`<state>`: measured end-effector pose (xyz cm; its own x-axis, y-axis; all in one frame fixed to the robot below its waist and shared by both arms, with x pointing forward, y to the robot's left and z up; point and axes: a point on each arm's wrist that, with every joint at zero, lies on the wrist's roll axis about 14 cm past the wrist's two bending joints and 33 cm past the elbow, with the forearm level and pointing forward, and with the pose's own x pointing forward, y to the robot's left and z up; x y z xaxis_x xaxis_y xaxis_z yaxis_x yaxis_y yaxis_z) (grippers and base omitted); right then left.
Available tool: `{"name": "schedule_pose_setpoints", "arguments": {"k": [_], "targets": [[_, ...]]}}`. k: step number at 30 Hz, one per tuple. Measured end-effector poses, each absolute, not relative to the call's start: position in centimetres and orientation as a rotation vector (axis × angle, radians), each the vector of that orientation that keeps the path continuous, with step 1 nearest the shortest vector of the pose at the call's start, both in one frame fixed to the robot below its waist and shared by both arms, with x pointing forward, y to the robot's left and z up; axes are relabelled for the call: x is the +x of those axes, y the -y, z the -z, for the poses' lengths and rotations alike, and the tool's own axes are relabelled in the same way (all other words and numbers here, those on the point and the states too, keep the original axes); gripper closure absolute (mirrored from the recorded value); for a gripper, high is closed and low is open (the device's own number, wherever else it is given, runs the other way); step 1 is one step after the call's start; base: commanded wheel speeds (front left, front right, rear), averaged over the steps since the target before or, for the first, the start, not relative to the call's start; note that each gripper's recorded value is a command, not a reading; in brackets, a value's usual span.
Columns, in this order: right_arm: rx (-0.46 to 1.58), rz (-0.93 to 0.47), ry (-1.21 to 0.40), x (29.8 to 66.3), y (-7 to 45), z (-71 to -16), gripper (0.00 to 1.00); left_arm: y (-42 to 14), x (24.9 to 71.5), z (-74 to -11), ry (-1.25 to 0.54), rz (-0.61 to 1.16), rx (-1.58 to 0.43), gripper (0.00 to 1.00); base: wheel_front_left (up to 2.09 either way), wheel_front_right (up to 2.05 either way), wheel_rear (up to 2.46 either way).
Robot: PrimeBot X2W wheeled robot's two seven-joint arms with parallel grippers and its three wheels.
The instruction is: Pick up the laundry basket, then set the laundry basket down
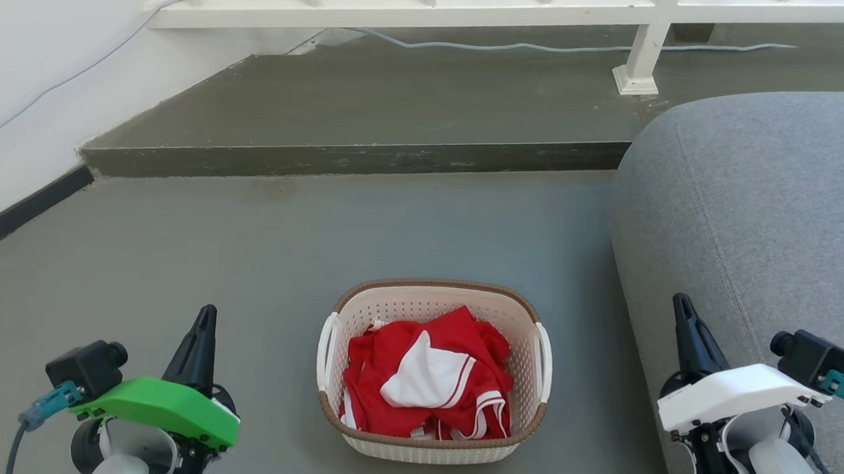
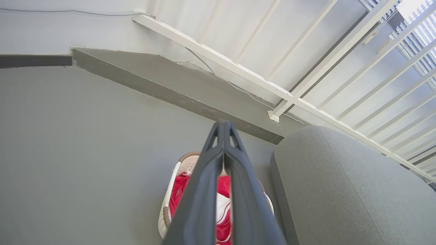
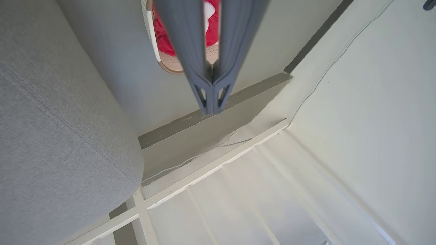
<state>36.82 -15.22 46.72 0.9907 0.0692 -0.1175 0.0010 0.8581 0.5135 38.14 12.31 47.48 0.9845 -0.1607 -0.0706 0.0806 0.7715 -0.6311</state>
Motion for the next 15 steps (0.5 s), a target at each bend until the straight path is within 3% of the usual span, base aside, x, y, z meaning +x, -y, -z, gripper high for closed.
{"name": "schedule_pose_setpoints", "arguments": {"k": [15], "targets": [[0.737,0.015,-0.156,37.0,16.5,-46.5,1.0,-13.7,38.3,-47.4,-0.141,0.071,-0.858,1.0,0.0,0.0,0.0]]}}
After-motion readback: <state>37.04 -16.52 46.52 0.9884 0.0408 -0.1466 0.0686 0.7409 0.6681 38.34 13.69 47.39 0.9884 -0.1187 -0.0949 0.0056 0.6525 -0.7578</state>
